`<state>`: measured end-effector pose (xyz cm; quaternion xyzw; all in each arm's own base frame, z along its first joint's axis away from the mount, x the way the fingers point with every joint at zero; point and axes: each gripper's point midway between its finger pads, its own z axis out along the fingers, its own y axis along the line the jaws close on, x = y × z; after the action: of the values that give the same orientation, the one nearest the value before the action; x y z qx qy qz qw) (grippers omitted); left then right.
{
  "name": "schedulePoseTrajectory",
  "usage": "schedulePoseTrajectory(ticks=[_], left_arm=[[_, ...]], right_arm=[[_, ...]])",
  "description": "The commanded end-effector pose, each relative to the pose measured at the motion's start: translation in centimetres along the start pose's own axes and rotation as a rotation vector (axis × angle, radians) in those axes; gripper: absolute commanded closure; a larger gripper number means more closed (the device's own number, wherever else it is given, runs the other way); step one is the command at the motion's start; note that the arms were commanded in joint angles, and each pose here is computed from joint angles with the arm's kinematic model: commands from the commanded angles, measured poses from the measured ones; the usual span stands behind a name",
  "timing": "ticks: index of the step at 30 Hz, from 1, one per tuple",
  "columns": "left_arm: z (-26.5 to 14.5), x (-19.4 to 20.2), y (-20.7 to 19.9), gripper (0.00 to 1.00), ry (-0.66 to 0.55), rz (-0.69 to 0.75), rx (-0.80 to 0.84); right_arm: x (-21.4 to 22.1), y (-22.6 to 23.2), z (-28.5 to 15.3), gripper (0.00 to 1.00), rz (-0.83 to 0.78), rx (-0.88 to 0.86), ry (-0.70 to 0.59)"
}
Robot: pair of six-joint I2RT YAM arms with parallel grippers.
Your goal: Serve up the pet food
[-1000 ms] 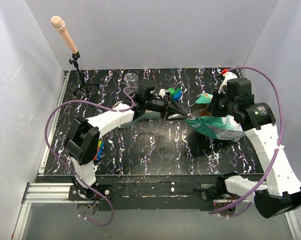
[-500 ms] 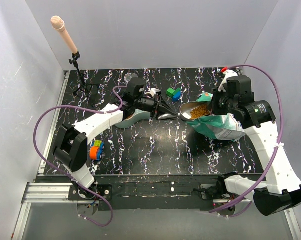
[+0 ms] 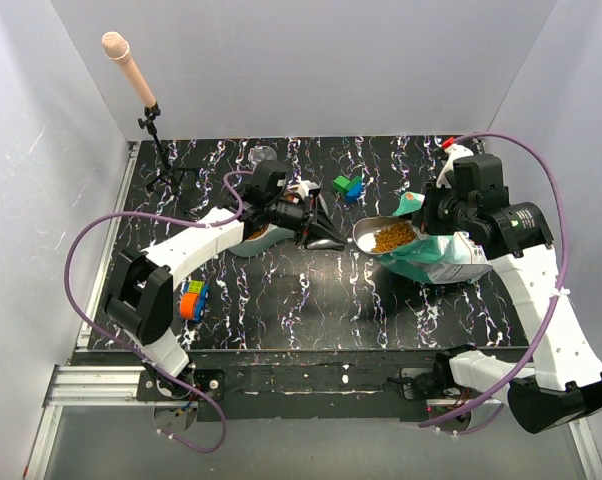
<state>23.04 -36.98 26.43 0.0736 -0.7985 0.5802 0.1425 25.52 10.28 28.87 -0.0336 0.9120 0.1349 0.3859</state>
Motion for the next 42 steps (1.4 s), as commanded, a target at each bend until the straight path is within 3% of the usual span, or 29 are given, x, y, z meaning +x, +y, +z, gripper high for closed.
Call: schedulePoseTrajectory(ticks=[1, 13, 42], left_arm=[[-2.1, 0.6, -1.2, 1.0, -0.059, 0.087, 0.065], [-3.4, -0.3, -2.5, 1.0, -0.129, 0.053, 0.247], [-4.8, 3.7, -2.6, 1.0, -0.02, 0.099, 0.168]], right_arm=[[-1.0, -1.0, -2.2, 0.99, -0.009, 0.05, -0.066], [-1.3, -0.8, -1.3, 0.99, -0.011, 0.046, -0.052], [-2.8, -1.5, -0.5, 0.99, -0.004, 0.102, -0.049]])
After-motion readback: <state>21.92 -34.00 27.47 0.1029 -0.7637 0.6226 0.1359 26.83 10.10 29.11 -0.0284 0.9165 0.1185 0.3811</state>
